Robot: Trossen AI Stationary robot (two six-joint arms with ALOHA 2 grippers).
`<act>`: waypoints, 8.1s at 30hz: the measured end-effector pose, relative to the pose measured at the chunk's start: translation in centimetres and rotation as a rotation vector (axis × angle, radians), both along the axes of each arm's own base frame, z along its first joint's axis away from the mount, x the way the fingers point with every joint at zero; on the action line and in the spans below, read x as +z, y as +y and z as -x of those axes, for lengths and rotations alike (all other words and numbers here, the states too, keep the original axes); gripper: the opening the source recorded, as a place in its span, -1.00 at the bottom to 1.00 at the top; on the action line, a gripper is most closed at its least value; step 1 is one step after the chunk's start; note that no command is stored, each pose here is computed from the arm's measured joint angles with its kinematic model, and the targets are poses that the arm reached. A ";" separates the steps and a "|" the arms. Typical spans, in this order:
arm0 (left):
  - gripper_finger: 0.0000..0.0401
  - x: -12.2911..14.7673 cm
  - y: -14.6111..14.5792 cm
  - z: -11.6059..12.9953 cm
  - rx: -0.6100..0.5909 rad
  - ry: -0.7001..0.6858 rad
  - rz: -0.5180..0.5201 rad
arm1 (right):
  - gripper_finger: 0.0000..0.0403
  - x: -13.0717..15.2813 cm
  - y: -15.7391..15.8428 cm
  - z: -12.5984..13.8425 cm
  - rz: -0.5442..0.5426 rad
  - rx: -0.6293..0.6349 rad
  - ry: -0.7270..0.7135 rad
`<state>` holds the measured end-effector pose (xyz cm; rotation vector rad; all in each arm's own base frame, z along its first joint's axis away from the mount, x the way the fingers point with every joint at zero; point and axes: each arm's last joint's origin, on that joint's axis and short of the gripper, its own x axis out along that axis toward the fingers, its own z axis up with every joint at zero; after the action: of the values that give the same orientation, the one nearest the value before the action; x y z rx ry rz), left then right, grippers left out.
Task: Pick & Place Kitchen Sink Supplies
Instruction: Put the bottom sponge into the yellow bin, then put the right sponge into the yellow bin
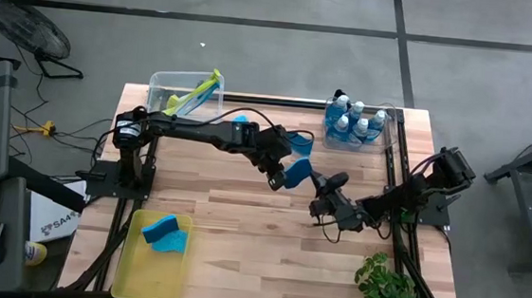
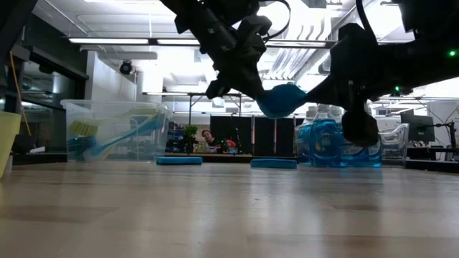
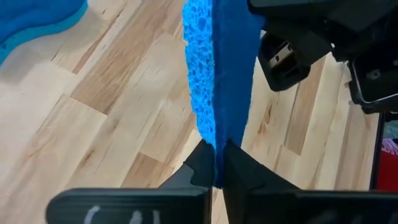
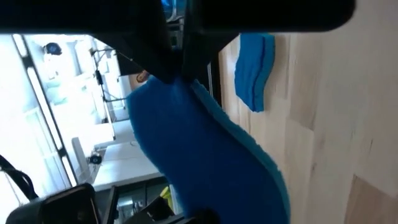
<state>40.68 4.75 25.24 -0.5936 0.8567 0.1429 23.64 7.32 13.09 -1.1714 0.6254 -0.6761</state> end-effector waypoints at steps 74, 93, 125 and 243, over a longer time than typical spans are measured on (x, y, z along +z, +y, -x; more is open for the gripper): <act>-1.00 4.1 -26.3 22.9 0.436 0.605 -0.220 | 0.05 -3.1 2.3 1.9 -0.850 0.073 -0.358; -1.00 4.0 -22.8 26.0 0.460 0.587 -0.218 | 0.05 -3.0 2.3 1.9 -0.874 0.075 -0.368; -1.00 -0.5 -25.8 27.0 0.228 0.850 -0.084 | 0.06 -3.1 2.4 1.8 -0.894 0.082 -0.361; 0.03 -6.2 -6.5 10.4 0.368 -0.284 -0.552 | -0.17 -0.5 -20.8 -5.6 -1.088 -0.176 0.329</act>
<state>30.31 -1.70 19.04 -0.2345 0.3953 0.5952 29.21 -13.48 12.58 -0.1988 1.1830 -0.1912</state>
